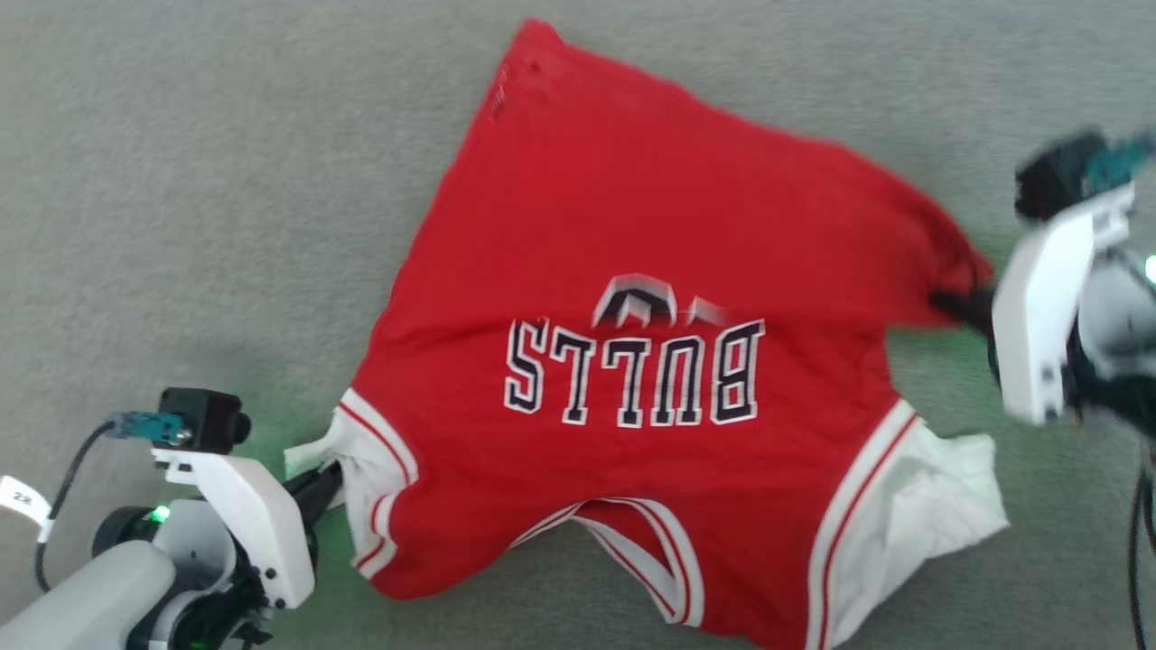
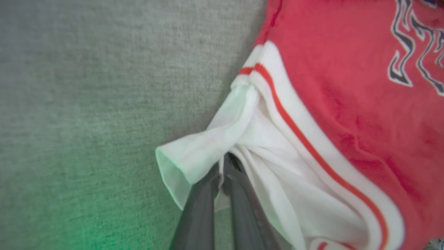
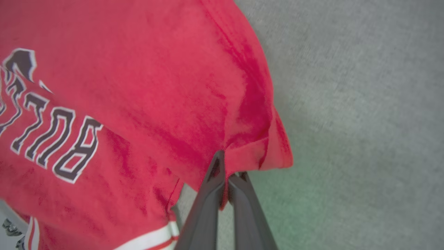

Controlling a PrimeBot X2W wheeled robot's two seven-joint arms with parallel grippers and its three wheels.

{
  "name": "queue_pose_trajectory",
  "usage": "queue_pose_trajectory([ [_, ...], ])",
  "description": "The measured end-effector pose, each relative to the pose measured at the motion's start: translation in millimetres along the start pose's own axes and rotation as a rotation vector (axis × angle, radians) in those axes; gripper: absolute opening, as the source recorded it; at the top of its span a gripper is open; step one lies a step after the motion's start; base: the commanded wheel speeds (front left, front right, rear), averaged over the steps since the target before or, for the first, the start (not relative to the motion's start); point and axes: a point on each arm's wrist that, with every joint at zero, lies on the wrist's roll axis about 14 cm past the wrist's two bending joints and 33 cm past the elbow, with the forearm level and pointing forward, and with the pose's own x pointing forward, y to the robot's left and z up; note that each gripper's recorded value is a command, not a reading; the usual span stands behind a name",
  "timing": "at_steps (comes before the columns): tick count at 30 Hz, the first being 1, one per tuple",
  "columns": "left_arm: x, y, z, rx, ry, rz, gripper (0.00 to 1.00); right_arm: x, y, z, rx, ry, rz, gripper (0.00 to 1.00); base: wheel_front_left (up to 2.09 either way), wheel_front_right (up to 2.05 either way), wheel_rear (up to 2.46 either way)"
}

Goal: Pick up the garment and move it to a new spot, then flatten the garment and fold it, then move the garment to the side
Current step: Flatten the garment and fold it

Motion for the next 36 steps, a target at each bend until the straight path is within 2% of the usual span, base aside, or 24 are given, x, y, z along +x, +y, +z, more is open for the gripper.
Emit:
queue_pose_trajectory([
  [7,5,-11,25,0.034,-0.048,-0.011,0.0,-33,11,-73,0.121,0.07,-0.001,0.0,0.0,0.0,0.0],
  [12,8,-15,30,0.038,-0.055,-0.02,0.0,-29,21,-108,0.207,0.101,-0.01,0.0,0.0,0.0,0.0],
  [13,9,-16,31,0.039,-0.056,-0.022,0.0,-27,22,-109,0.229,0.089,-0.01,0.15,0.0,0.0,0.0],
  [14,9,-17,32,0.039,-0.058,-0.024,0.0,-25,20,-110,0.234,0.08,-0.023,0.44,0.0,0.0,0.0],
  [15,9,-17,33,0.039,-0.061,-0.024,0.0,-23,19,-112,0.22,0.079,-0.036,0.86,0.0,0.0,0.0],
  [16,9,-17,33,0.039,-0.062,-0.024,0.0,-21,19,-111,0.211,0.069,-0.04,1.0,0.0,0.0,0.0],
  [23,8,-18,35,0.038,-0.074,-0.024,0.0,-34,14,-83,0.176,-0.052,-0.059,1.0,0.0,0.0,0.0],
  [30,1,-18,35,0.02,-0.096,-0.019,0.0,-69,17,-13,0.058,-0.286,-0.087,1.0,0.0,0.0,0.0],
  [36,-4,-19,30,-0.012,-0.11,-0.021,0.0,-75,34,46,-0.062,-0.447,-0.054,1.0,0.0,0.0,0.0],
])
